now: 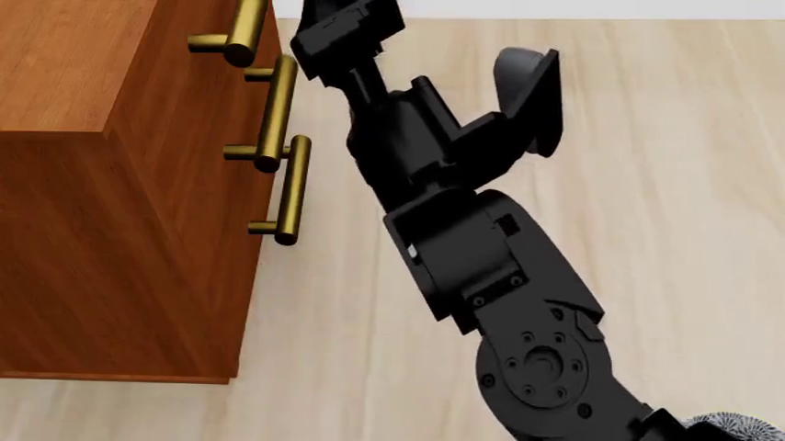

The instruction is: Close the bottom drawer of the cabinet and open the top drawer.

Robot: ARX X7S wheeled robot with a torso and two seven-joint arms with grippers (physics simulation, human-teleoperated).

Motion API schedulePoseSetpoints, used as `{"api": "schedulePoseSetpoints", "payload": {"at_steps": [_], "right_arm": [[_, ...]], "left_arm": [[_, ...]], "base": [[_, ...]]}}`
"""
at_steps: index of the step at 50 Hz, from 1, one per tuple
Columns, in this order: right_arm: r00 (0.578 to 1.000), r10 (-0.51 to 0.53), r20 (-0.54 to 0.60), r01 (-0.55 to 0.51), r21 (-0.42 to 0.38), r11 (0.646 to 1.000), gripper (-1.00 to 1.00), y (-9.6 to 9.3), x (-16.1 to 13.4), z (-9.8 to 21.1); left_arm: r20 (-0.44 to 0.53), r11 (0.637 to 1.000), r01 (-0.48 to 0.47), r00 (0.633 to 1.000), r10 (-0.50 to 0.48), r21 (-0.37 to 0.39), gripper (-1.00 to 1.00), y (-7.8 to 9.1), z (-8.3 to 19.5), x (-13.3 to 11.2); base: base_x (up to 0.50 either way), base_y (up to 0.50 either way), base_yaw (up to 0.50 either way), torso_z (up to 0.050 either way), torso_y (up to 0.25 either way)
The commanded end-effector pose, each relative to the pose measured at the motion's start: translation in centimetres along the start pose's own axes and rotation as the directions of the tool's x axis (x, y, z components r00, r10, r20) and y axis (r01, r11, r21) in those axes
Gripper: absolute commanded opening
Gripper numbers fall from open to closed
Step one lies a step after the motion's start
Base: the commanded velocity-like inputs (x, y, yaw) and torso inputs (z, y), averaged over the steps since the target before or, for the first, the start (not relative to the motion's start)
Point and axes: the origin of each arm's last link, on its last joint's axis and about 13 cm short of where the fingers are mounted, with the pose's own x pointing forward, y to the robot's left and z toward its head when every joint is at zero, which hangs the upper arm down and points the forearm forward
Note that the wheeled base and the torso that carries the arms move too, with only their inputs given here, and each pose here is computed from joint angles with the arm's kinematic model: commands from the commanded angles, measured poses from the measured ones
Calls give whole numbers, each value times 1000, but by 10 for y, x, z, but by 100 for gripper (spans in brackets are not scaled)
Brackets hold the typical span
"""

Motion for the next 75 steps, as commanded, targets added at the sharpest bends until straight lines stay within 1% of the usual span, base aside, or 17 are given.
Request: {"api": "schedulePoseSetpoints", "payload": {"at_steps": [1, 36, 56, 75], "right_arm": [[999, -6, -37, 6, 19, 1000, 100, -6, 10, -5], [990, -2, -138, 4, 16, 1000, 100, -14, 38, -20], [977, 36, -211, -37, -1, 999, 100, -7, 46, -31], [967, 49, -248, -52, -6, 999, 100, -4, 49, -38]], "left_arm": [[2, 1000, -2, 1000, 2, 5, 100, 1, 1, 0], [0, 1000, -8, 1000, 8, 12, 100, 4, -1, 1], [-2, 1000, -13, 1000, 13, 13, 100, 5, -2, 0], [-2, 1000, -16, 1000, 17, 11, 100, 6, -2, 0]], "base": [[0, 0, 0, 0, 0], [0, 0, 0, 0, 0], [0, 0, 0, 0, 0], [0, 0, 0, 0, 0]]}}
